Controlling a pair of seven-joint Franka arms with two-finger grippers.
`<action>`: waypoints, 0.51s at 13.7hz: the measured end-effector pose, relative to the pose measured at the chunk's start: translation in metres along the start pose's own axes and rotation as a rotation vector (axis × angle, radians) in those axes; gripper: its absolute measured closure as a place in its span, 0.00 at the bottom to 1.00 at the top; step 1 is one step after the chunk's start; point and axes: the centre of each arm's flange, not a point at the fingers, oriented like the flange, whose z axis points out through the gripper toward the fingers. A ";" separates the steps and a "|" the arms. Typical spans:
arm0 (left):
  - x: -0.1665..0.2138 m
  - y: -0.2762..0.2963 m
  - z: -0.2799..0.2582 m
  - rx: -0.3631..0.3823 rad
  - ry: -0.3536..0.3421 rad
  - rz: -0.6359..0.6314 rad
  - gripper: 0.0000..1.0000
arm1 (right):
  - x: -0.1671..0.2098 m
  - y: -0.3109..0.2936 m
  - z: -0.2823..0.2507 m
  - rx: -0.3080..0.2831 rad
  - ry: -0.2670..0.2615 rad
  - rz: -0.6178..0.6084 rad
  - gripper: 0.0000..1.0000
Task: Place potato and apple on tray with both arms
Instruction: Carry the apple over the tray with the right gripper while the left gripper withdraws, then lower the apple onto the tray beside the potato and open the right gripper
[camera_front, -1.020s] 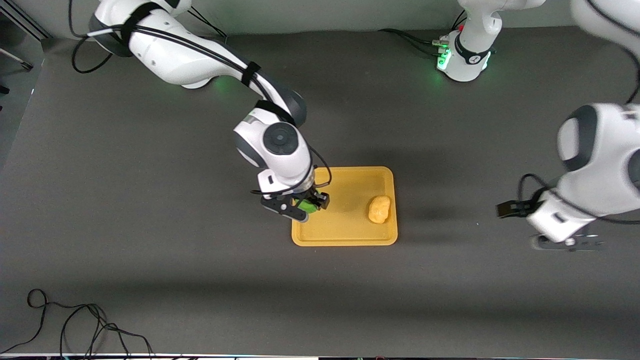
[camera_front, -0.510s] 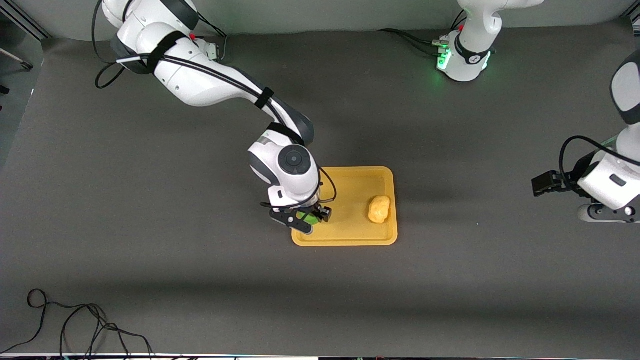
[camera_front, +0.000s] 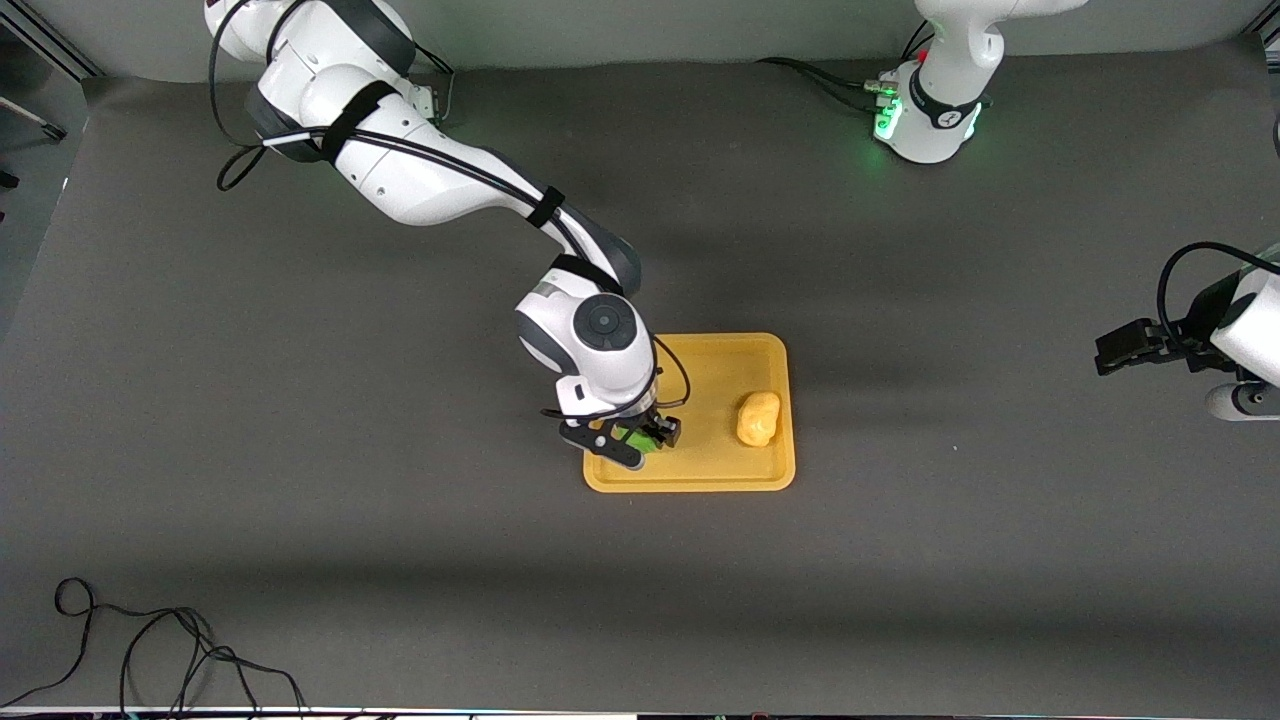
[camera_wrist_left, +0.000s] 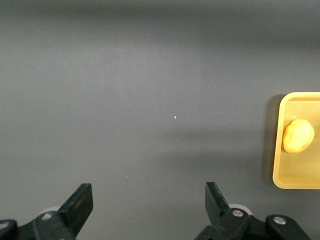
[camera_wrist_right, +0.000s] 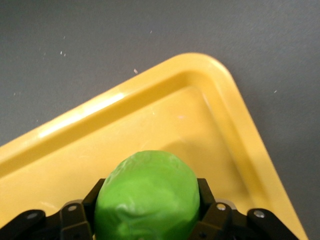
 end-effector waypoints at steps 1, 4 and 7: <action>0.000 0.000 0.001 0.000 -0.001 0.000 0.00 | -0.004 -0.001 0.003 0.006 -0.002 -0.004 0.25; -0.002 -0.002 0.011 0.000 -0.022 0.023 0.00 | -0.019 -0.007 0.021 0.038 -0.013 -0.019 0.25; -0.002 -0.007 0.015 -0.002 -0.031 0.025 0.00 | -0.026 -0.015 0.019 0.056 -0.010 -0.028 0.25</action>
